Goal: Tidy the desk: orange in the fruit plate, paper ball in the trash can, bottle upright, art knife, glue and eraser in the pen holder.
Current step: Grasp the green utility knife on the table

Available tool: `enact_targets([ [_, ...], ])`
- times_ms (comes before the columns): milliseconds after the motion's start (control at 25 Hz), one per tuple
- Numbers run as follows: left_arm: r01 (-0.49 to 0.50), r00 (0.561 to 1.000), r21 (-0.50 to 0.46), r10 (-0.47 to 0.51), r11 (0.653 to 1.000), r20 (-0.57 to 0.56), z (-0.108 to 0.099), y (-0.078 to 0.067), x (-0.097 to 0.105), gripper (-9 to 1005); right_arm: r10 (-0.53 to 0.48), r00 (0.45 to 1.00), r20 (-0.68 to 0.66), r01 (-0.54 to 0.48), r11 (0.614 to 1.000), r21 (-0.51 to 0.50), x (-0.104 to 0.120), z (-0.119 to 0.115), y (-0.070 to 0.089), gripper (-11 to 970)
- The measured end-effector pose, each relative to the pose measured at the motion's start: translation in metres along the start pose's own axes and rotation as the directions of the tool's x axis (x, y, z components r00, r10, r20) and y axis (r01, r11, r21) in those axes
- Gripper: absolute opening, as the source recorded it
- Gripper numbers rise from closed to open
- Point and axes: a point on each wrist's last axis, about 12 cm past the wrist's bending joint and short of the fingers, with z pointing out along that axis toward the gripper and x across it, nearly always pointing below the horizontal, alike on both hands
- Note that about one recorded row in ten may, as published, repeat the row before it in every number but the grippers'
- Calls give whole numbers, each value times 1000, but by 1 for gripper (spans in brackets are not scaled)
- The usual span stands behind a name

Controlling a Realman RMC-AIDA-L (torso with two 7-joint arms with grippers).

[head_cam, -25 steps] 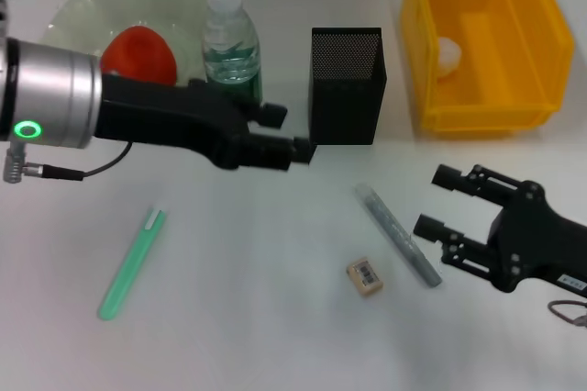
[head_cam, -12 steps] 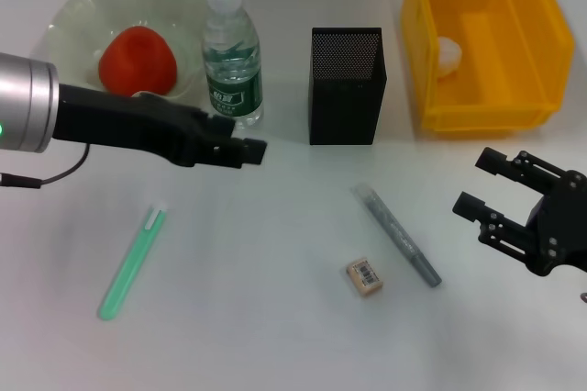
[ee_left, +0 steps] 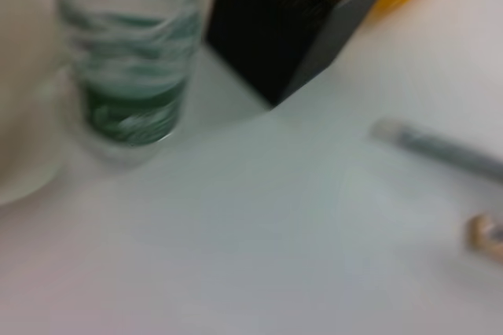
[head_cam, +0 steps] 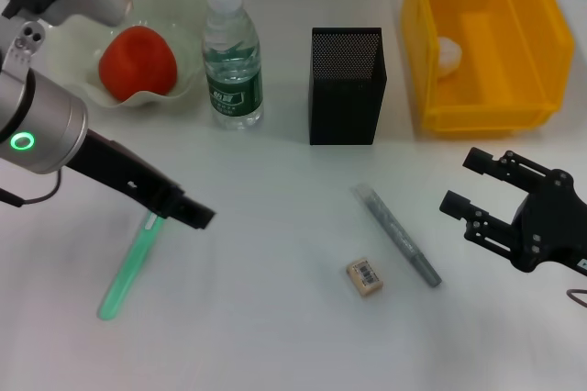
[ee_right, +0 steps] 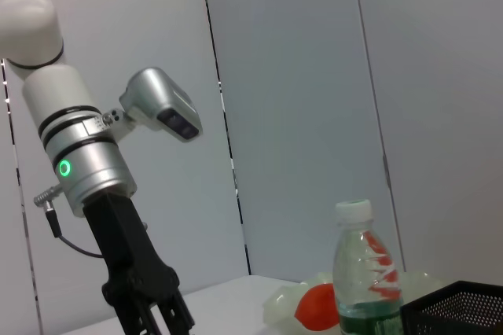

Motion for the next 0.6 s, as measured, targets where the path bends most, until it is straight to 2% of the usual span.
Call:
enact_targets([
  [160, 10, 998, -75, -15, 997, -60, 6, 4, -1, 646, 1, 1000, -5, -1, 1000, 6, 1, 0, 0, 648],
  [400, 24, 994, -93, -34, 995, -102, 14, 10, -1, 645, 5, 1000, -7, -5, 1000, 7, 2, 2, 0, 648],
  [600, 38, 988, -123, -56, 992, -147, 30, 21, -2, 645, 12, 1000, -8, -12, 1000, 7, 3, 5, 0, 648],
])
